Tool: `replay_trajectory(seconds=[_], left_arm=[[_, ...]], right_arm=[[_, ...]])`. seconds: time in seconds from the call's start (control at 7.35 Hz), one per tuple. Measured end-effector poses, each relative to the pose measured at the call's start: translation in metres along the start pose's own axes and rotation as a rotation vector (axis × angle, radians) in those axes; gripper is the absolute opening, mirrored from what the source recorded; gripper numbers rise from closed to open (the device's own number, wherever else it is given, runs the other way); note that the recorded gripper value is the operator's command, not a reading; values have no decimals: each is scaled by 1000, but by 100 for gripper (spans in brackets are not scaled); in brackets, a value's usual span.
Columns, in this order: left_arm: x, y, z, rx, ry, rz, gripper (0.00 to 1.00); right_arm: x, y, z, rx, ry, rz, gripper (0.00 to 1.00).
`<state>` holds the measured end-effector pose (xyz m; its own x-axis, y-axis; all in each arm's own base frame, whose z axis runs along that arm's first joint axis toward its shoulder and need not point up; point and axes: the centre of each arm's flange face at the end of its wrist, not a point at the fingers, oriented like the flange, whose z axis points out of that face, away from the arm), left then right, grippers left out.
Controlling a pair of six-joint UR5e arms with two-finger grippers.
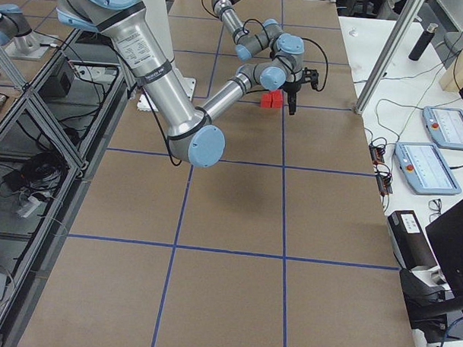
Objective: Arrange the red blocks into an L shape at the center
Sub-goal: 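Lower the red cube with the left gripper beside the farther center cube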
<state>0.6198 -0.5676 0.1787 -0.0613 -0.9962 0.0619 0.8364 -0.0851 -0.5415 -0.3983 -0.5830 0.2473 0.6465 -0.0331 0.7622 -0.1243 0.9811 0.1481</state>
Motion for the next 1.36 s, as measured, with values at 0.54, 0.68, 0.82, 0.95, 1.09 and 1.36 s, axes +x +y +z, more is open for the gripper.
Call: replay_trajectory(seconds=[0.54,0.68,0.82,0.95,1.09,1.36], left_arm=[[1,0,3,-2,3,-1,0],[2,0,3,-2,3,-3,0],[2,0,3,-2,3,-3,0],[2,0,4,-2,3,-3,0],[2,0,4,-2,3,-3,0],[2,-1,3,-1,4,-5,0]], right_arm=[[-1,0,-1,2,-3,-1,99],[-1,0,-2,2,-3,-2,99],[-1,1,-2,2,-3,-2,99],[-1,1,-2,2,-3,-1,99],[-1,1,-2,2,-2,-1,99],[-1,1,-2,2,-3,-2,99]])
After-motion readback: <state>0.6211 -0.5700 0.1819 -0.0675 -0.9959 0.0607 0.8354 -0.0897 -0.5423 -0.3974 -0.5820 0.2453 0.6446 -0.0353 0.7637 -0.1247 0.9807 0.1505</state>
